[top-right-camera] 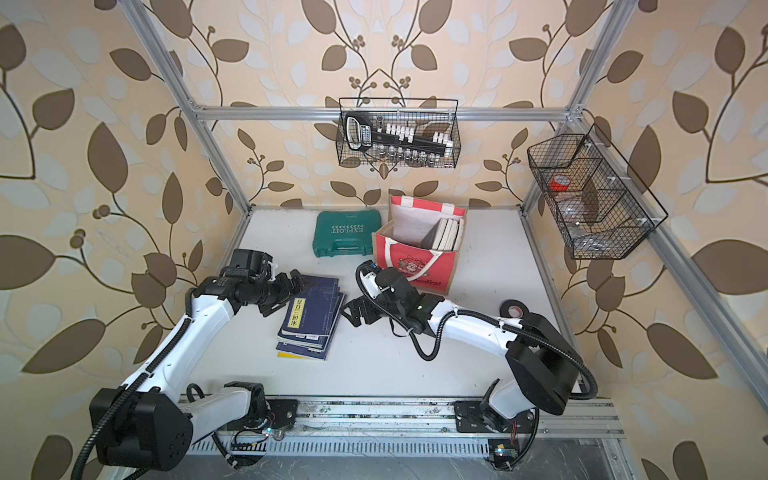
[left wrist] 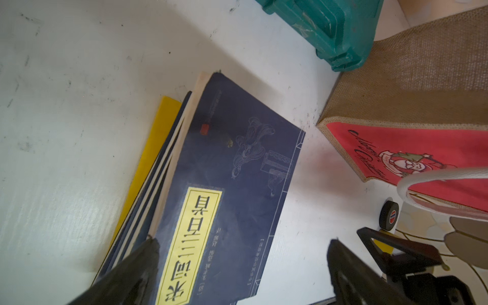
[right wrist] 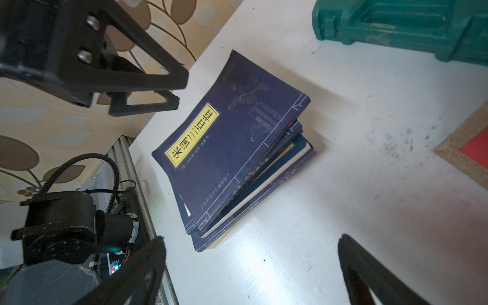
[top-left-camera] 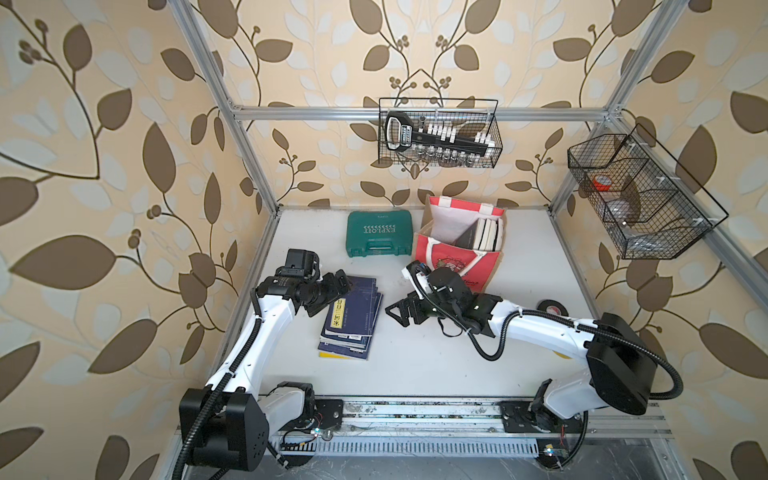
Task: Put the books into the canvas bag
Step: Pick up the book from the book.
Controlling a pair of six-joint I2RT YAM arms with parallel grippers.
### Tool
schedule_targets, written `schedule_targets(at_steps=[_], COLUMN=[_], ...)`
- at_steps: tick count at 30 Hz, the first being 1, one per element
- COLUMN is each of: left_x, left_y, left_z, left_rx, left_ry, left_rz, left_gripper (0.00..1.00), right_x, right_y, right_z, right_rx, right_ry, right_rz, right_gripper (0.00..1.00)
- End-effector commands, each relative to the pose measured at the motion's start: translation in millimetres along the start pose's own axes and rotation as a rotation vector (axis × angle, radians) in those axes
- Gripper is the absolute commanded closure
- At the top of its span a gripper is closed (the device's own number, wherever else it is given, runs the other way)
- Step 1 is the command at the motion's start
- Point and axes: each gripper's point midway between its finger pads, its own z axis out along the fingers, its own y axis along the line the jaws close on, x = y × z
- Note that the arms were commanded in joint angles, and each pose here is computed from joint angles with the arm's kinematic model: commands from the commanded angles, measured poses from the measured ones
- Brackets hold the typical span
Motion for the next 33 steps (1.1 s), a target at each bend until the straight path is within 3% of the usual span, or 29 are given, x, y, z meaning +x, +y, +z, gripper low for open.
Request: schedule_targets(at_steps=[1,8,18,33], left_x=[0.1,2.0,9.3,23.4], left_y=[8.2,15.5,24.7,4.4], left_z=[1.9,6.4,17.3,25.0], left_rx=[-0.027,-0.042,-0.054,0.097], left_ry=[0.001,0.015,0.041,0.113], left_rz=[-0.031,-0.046,-0.093,-0.085], left_gripper=[0.01,0.01,0.01,0.01], right_x=[16.5,39.5,38.9,17.4], right_y=[-3.1,-8.7,-6.5,-25.4], right_z=[11.4,20.8,31.0,42.8], right_rx=[0.000,0.022,-0.002,-0.120], right_ry=[0.024,0.083,0.084,0.075], right_rz=[0.043,0.022,0.037,0.156], right_gripper=[0.01,0.01,0.01,0.01])
